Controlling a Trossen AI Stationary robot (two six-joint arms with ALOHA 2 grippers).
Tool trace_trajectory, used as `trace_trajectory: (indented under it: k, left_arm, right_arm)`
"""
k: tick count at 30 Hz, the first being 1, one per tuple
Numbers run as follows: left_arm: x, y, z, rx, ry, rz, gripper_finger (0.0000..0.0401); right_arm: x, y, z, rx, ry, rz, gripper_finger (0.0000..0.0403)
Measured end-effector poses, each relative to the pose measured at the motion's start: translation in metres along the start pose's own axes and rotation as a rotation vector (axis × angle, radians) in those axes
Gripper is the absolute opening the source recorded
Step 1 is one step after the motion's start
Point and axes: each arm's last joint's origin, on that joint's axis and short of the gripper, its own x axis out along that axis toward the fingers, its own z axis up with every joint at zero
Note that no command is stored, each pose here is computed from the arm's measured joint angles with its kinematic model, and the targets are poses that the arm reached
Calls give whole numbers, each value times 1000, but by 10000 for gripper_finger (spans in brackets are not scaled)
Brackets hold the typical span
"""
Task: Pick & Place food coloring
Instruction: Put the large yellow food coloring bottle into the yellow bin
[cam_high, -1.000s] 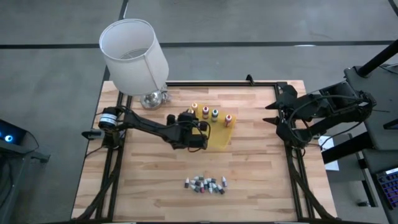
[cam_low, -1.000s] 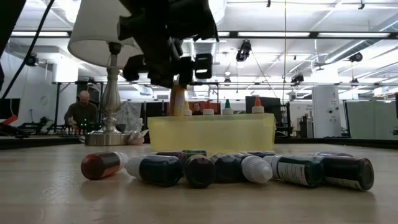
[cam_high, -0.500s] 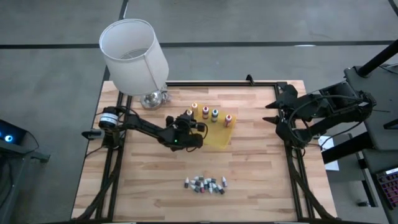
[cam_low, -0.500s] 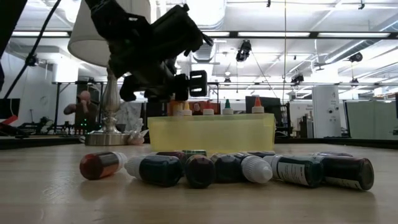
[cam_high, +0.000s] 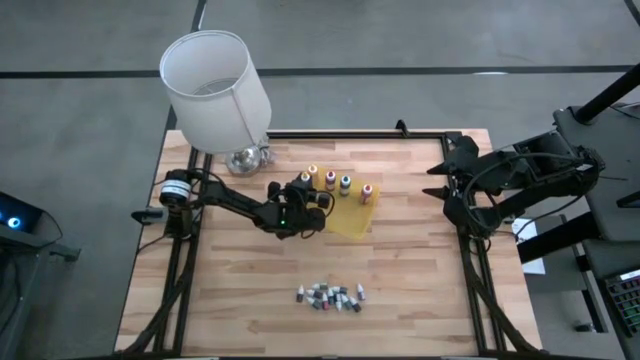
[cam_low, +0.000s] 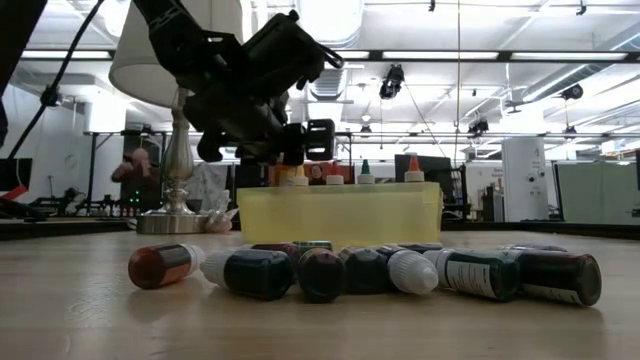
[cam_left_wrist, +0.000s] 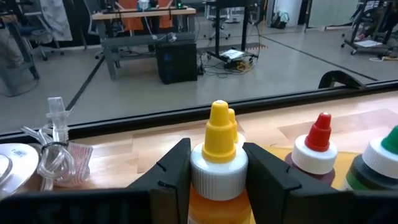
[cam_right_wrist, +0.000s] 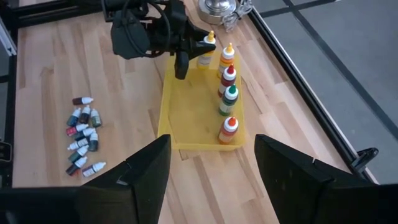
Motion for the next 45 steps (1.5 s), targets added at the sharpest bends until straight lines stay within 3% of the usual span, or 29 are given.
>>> trace_trajectory:
  k: [9, 28, 45]
  left_arm:
    - [0, -3, 3, -64, 1, -24, 97]
    - [-12, -10, 10, -15, -75, -4, 97]
    - [-13, -15, -12, -3, -80, -4, 97]
  right_arm:
    - [0, 0, 0, 0, 0, 1, 224]
    - [0, 0, 0, 0, 1, 1, 224]
    - [0, 0, 0, -9, 2, 1, 224]
